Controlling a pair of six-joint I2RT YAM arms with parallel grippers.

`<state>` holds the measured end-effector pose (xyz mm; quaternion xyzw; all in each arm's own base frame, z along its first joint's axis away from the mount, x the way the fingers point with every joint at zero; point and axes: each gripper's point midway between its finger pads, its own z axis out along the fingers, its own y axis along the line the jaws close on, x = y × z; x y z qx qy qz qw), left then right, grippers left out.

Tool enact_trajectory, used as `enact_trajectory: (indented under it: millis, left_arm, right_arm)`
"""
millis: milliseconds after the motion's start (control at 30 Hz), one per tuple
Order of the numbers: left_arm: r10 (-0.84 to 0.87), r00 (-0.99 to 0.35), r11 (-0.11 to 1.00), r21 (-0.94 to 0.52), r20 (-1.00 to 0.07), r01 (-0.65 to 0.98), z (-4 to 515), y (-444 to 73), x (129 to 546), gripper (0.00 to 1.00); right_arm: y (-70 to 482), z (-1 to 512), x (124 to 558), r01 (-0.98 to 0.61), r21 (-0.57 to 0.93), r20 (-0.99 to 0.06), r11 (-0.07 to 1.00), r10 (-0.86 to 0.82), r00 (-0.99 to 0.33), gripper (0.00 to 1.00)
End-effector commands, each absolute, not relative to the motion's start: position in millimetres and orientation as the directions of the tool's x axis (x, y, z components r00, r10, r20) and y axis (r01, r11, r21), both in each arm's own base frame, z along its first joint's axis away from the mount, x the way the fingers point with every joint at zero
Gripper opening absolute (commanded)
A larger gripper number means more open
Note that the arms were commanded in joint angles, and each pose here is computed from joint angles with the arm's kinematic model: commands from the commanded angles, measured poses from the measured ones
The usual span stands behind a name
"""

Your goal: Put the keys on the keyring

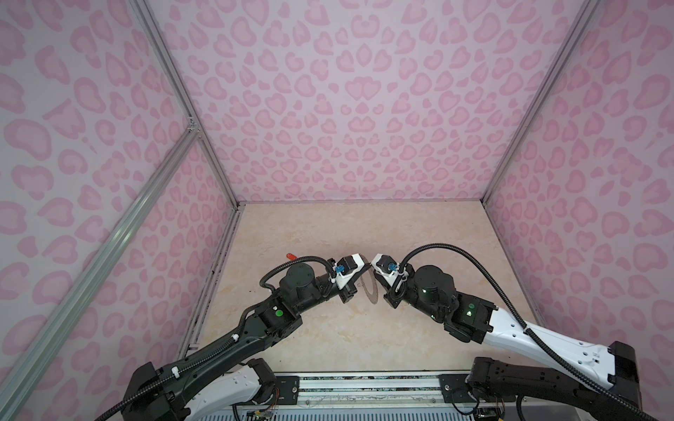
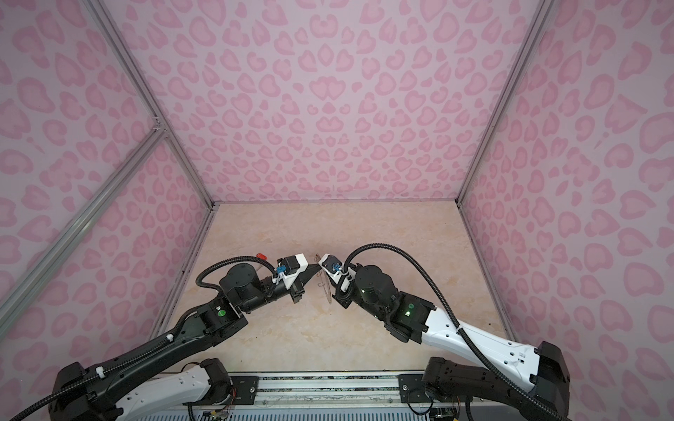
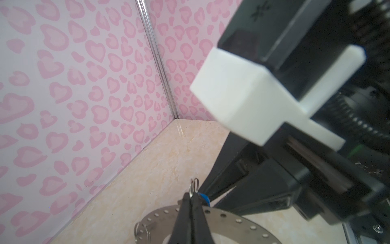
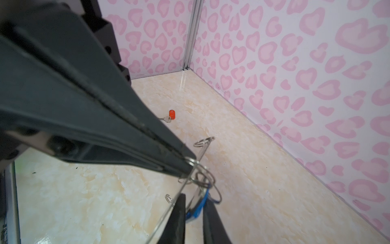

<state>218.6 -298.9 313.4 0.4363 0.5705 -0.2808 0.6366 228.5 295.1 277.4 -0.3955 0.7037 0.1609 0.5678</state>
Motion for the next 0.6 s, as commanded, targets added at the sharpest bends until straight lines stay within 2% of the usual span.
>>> enact_trajectory:
  millis: [0,133,367,567]
  left_arm:
    - [0.087,0.237,0.477,0.249,-0.968,0.842,334.6,-297.7,218.3,0.03]
    - [0.082,0.230,0.480,0.241,-0.970,0.843,333.8,-296.7,218.0,0.03]
    - [0.077,0.231,0.493,0.239,-0.970,0.837,335.9,-294.2,218.4,0.03]
    - [0.067,0.232,0.498,0.234,-0.970,0.835,339.9,-293.6,218.4,0.03]
  right_arm:
    - [297.1,285.9,231.6,-0.727,-0.219,-0.937,0.651,-0.347,-0.028,0.15]
    - [296.8,284.4,231.7,-0.725,-0.218,-0.937,0.653,-0.347,-0.032,0.13]
    - [292.8,281.3,230.3,-0.715,-0.243,-0.930,0.656,-0.366,-0.019,0.00]
    - [292.5,276.4,229.1,-0.716,-0.285,-0.917,0.637,-0.399,0.010,0.00]
